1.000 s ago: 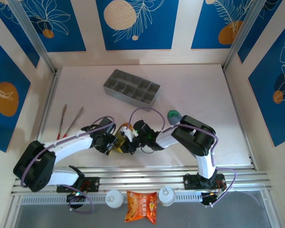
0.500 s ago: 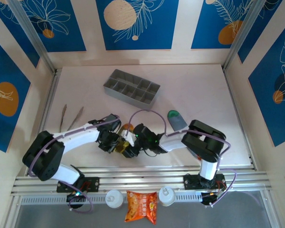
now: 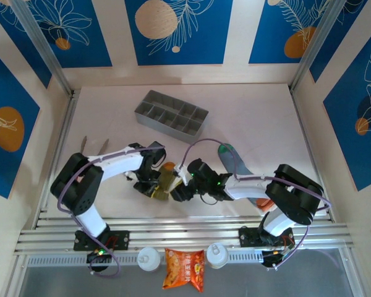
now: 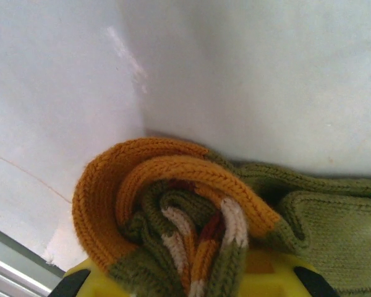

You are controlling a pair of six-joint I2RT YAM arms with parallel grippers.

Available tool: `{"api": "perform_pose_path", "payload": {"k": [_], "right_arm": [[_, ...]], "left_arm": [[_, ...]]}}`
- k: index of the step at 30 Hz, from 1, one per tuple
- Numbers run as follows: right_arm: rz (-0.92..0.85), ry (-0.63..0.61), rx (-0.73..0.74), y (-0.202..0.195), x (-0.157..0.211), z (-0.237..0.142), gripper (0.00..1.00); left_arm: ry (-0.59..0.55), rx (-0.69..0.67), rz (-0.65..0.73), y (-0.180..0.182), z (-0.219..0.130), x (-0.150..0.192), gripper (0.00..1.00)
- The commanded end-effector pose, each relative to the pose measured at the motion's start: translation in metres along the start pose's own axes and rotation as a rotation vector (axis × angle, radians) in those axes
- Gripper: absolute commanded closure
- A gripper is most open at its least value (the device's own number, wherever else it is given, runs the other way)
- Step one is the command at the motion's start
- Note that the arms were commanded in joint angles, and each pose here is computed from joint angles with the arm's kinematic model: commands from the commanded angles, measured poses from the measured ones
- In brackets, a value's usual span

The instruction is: Roll the socks

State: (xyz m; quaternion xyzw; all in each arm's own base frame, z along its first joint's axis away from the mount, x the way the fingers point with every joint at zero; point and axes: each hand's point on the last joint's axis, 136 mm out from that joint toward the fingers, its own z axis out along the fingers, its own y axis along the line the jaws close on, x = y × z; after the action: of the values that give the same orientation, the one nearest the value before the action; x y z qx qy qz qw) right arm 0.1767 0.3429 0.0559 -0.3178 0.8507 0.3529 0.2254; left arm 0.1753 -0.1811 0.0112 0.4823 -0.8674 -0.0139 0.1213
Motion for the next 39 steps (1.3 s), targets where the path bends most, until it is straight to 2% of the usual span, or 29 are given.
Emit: {"api": "perform_pose_path", "payload": {"k": [1,4,8,16,24,30,39], "right_arm": [[0.425,0.059,-0.004,0.009,0.005,-0.001,0.60],[0.664,0.146,0.021,0.016,0.018,0.001,0.60],[0.777,0.150,0.016,0.036,0.016,0.004,0.50],[0.867,0.155,-0.011,0.042,0.001,0.024,0.51],[0.908,0.186,0.061,0.030,0.002,0.033,0.52],[0.980,0.203,0.159,0.008,0.012,0.037,0.61],[1.121,0.185,0.199,-0.012,0.017,0.048,0.78]], "left_arm": [[-0.059,-0.313,-0.080,0.062,0.036,-0.011,1.00],[-0.057,-0.320,-0.072,0.058,0.037,-0.011,1.00],[-0.062,-0.320,-0.072,0.055,0.038,-0.011,1.00],[-0.066,-0.321,-0.062,0.052,0.038,-0.012,1.00],[-0.066,-0.309,-0.047,0.049,0.038,-0.012,1.00],[-0.066,-0.305,-0.042,0.047,0.039,-0.011,1.00],[-0.057,-0.294,-0.032,0.044,0.041,-0.008,1.00]]}}
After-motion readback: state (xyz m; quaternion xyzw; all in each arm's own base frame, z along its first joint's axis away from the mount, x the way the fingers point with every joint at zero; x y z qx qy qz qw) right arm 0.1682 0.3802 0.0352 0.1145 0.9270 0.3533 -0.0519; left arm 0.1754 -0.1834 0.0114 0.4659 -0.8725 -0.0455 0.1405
